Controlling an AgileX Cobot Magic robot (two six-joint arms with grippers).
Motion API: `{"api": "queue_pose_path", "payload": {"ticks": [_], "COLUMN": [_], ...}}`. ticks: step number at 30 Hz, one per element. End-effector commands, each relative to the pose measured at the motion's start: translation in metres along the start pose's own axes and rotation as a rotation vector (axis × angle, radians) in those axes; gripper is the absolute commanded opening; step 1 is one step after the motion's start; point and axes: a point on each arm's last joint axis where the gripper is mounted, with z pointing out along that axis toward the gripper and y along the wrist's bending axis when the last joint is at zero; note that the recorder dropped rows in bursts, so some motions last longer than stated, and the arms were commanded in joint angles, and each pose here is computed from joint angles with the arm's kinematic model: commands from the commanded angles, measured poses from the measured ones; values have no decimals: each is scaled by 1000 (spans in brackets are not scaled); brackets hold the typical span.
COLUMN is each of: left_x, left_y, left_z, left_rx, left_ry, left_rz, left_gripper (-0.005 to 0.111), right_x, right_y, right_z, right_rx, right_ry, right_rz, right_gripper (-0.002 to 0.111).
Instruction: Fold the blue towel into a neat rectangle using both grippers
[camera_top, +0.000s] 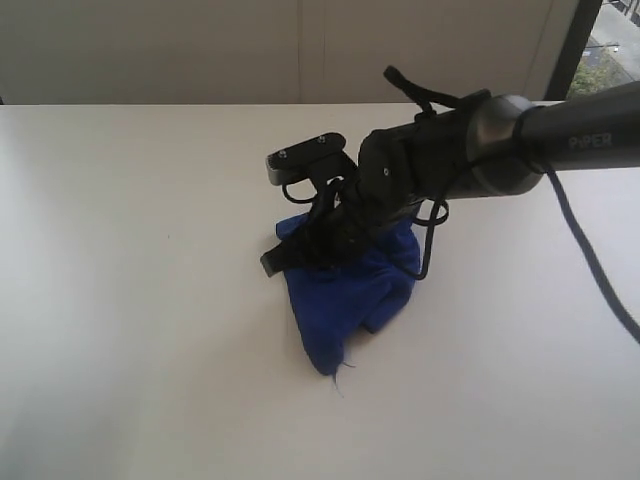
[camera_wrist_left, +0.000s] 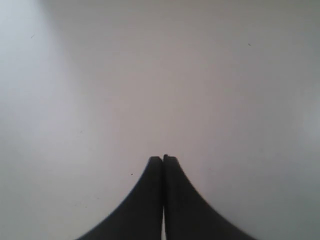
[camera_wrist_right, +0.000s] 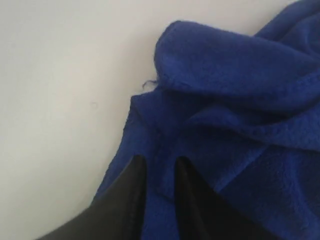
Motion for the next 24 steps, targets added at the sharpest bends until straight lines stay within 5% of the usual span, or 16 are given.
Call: {"api": "queue_pose_path", "payload": {"ticks": [1,16,21,24], "left_x": [1,1,1,1], "left_y": [0,0,0,0], "left_z": [0,0,0,0], "left_rx": [-5,-5,-5,-5], "left_ry": [-3,-3,-3,-3], "left_rz": [0,0,0,0], "left_gripper": [1,1,1,1], "right_x": [3,9,9,6], "right_y": [-2,-3,-3,-3], "right_z": [8,22,21,16], "right_rx": [8,12,12,11], "right_ry": [20,39,34,23], "right_rz": [15,17,21,21], "right_gripper": [21,20,0,0]}}
